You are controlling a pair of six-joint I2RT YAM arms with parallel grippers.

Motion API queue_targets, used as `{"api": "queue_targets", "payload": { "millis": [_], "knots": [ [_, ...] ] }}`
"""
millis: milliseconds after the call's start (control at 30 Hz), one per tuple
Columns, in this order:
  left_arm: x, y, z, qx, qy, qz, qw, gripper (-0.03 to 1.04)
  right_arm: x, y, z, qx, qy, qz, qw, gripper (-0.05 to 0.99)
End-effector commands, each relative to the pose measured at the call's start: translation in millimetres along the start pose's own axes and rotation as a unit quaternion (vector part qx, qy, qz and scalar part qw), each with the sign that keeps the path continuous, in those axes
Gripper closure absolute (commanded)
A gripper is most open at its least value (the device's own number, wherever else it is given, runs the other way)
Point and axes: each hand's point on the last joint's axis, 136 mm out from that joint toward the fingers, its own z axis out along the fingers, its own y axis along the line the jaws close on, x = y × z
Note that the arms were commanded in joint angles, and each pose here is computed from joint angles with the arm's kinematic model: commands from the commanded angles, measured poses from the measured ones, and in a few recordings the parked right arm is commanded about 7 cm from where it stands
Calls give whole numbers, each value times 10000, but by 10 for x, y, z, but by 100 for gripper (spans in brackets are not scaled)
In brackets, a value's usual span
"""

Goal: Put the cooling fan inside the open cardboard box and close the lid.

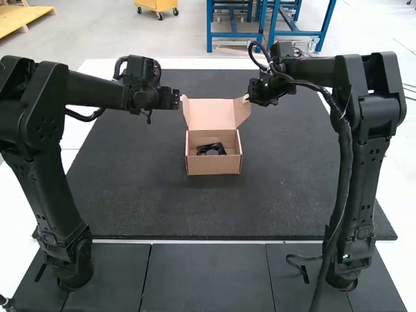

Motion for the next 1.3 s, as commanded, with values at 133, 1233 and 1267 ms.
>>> {"api": "queue_targets", "payload": {
  "millis": [133, 1233, 1267],
  "knots": [
    [-157, -44, -1, 35, -173, 50, 9998, 4, -169, 55, -79, -115, -174, -6, 9998, 80],
    [-186, -118, -36, 97, -175, 66, 9998, 4, -25, 327, -146, -212, 285, -172, 9992, 96],
    [-188, -118, -40, 97, -175, 66, 9998, 4, -15, 344, -136, -235, 301, -180, 9991, 96]
  ]
}}
